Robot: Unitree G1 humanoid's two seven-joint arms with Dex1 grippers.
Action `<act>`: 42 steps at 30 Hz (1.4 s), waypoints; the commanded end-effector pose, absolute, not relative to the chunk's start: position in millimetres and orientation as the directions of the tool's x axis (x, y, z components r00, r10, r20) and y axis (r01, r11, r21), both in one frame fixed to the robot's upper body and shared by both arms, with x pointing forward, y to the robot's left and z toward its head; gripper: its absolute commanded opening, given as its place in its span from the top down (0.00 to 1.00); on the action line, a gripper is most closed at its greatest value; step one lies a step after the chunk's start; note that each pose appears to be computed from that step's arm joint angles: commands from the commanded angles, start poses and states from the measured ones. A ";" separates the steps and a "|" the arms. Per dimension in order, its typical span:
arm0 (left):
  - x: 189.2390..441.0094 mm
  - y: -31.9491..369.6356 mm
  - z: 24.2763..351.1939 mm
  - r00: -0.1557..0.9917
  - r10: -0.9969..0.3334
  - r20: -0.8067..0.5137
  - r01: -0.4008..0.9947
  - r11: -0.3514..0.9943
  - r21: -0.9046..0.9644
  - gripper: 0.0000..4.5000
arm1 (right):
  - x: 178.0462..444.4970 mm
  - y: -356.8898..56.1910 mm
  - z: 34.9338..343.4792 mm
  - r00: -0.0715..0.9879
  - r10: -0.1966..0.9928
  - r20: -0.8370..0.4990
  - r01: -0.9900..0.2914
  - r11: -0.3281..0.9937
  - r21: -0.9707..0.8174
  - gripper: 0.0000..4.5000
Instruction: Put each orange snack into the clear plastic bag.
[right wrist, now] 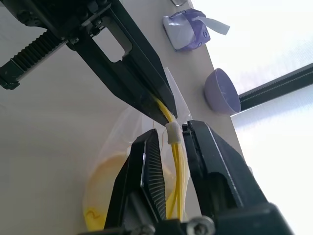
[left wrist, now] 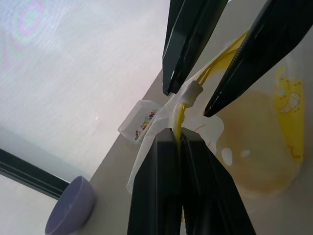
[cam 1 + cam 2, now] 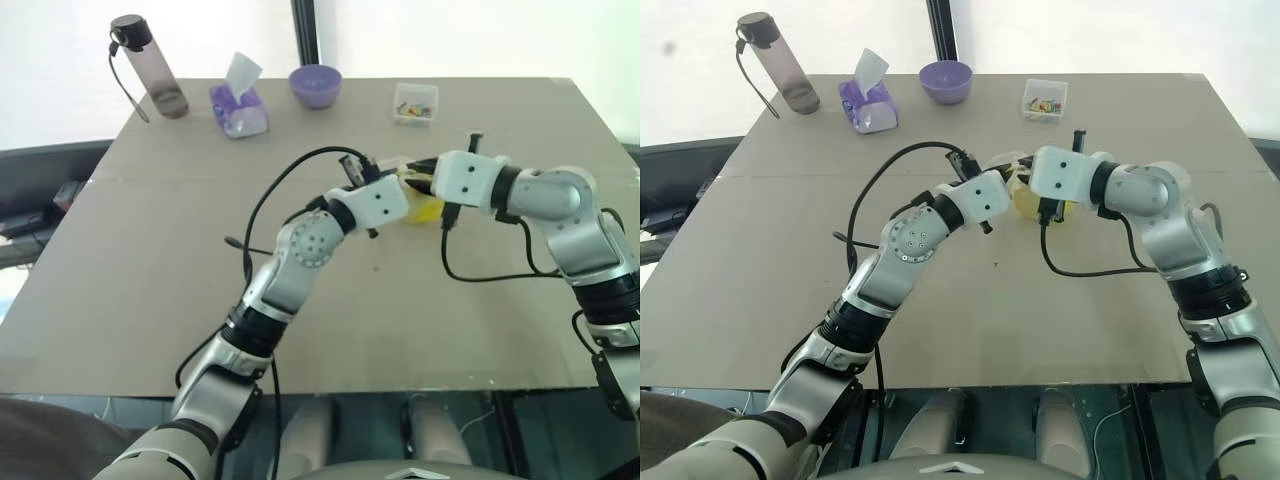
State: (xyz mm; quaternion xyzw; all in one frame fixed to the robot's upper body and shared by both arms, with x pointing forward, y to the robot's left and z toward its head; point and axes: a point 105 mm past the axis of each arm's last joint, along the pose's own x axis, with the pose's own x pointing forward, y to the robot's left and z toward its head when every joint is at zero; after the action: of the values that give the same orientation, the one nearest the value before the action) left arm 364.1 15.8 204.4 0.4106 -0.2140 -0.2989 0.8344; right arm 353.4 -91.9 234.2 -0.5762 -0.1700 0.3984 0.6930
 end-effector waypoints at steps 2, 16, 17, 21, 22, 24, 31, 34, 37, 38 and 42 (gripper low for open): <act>360.6 12.8 214.3 0.713 -0.684 0.154 0.295 0.493 0.819 1.00 | 349.2 -93.5 255.7 0.634 0.757 -0.156 -0.289 0.044 -0.956 0.80; 359.3 12.3 213.7 0.712 -0.685 0.154 0.297 0.492 0.818 1.00 | 349.6 -93.7 255.7 0.639 0.754 -0.151 -0.288 0.052 -0.956 1.00; 359.3 12.6 213.4 0.713 -0.685 0.153 0.297 0.492 0.818 1.00 | 349.7 -93.8 255.6 0.640 0.753 -0.151 -0.288 0.053 -0.956 1.00; 359.5 13.2 212.8 0.714 -0.683 0.151 0.298 0.493 0.818 1.00 | 350.9 -95.0 254.8 0.645 0.749 -0.152 -0.288 0.054 -0.956 1.00; 359.7 13.3 212.8 0.715 -0.683 0.151 0.298 0.493 0.817 1.00 | 351.4 -95.6 254.5 0.648 0.746 -0.153 -0.288 0.053 -0.956 1.00; 361.7 16.1 211.1 0.727 -0.671 0.144 0.296 0.496 0.816 1.00 | 352.7 -97.9 254.1 0.656 0.739 -0.154 -0.286 0.054 -0.957 1.00; 395.4 70.6 194.4 0.901 -0.425 0.088 0.203 0.593 0.779 1.00 | 357.7 -107.6 251.1 0.689 0.708 -0.154 -0.284 0.069 -0.956 1.00; 399.0 79.5 193.3 0.919 -0.386 0.082 0.183 0.601 0.778 1.00 | 359.3 -111.2 248.8 0.701 0.696 -0.154 -0.287 0.078 -0.955 1.00; 399.1 80.6 190.7 0.924 -0.376 0.073 0.183 0.601 0.778 1.00 | 362.2 -117.2 247.9 0.722 0.675 -0.151 -0.295 0.103 -0.950 1.00; 399.1 81.3 189.7 0.926 -0.372 0.071 0.181 0.600 0.779 1.00 | 364.7 -121.5 248.3 0.739 0.657 -0.148 -0.295 0.118 -0.948 1.00; 399.2 82.8 188.2 0.930 -0.361 0.067 0.178 0.603 0.778 1.00 | 377.0 -149.2 247.8 0.824 0.543 -0.162 -0.277 0.136 -0.951 1.00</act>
State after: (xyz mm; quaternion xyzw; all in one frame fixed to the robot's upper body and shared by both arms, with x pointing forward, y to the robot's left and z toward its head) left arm 387.9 46.9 189.1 0.4132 -0.1379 -0.2142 0.8743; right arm 369.1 -116.5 225.3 -0.5864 -0.1195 0.3449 0.7231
